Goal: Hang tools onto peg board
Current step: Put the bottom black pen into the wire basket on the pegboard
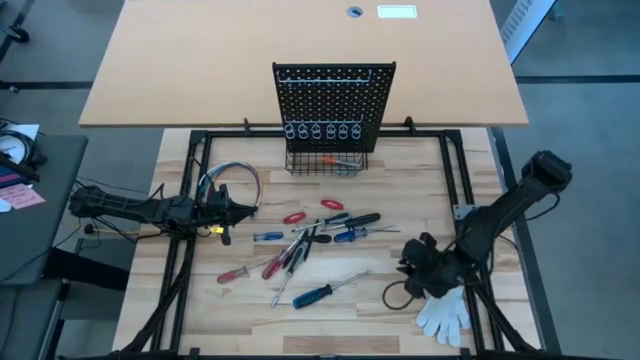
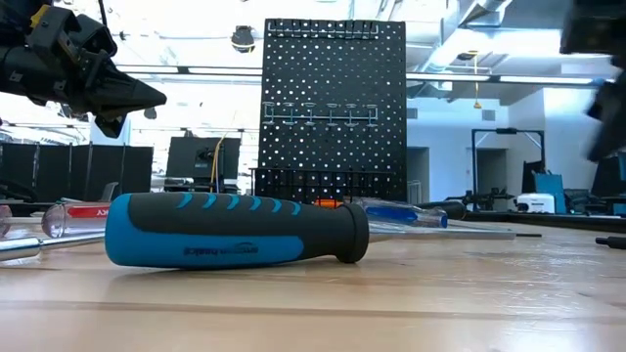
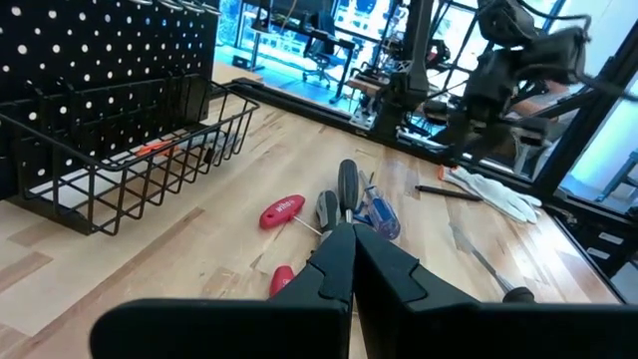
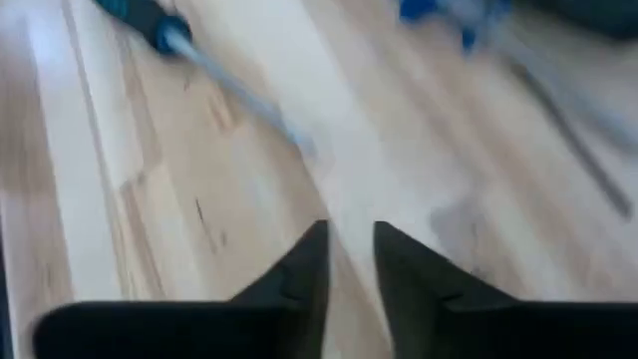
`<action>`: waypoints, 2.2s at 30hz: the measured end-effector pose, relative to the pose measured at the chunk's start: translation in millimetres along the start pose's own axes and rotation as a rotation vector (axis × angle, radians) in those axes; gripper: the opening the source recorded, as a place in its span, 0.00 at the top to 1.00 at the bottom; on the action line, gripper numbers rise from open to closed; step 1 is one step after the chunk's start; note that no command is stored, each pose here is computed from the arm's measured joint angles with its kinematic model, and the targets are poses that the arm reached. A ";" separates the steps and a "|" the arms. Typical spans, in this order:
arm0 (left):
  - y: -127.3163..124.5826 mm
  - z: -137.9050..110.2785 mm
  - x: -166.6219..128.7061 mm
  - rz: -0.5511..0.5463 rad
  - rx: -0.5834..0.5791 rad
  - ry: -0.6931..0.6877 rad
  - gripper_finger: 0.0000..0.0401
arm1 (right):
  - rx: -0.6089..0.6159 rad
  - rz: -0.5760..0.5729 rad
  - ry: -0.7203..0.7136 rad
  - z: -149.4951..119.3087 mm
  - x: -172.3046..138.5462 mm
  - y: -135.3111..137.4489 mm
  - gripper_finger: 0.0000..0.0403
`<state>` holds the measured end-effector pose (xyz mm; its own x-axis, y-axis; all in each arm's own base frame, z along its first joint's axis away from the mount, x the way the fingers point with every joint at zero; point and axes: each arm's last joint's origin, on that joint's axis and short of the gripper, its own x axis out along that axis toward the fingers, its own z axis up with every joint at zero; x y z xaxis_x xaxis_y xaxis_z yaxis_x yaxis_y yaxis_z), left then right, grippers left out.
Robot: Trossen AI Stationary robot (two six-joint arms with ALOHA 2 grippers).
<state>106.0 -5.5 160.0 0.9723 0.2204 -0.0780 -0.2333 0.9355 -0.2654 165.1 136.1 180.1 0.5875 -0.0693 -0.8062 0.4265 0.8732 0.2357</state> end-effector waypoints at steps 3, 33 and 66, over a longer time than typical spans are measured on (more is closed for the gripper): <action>0.1 0.0 0.0 0.003 0.000 -0.001 1.00 | 0.016 -0.071 0.098 -7.2 6.7 -4.8 0.59; -5.5 5.1 -0.2 -0.140 0.143 -0.035 1.00 | 0.063 -0.174 -0.299 37.6 37.9 -6.6 0.96; -88.7 13.9 197.3 -0.252 0.573 -0.094 0.43 | -0.404 0.344 -1.305 137.5 63.4 -5.4 0.96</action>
<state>318.8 -41.2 181.5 0.9996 -0.0273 0.0119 0.0225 0.9556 0.2937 294.6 60.6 202.3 0.9215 -0.0236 0.3876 0.0397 0.9986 -0.0337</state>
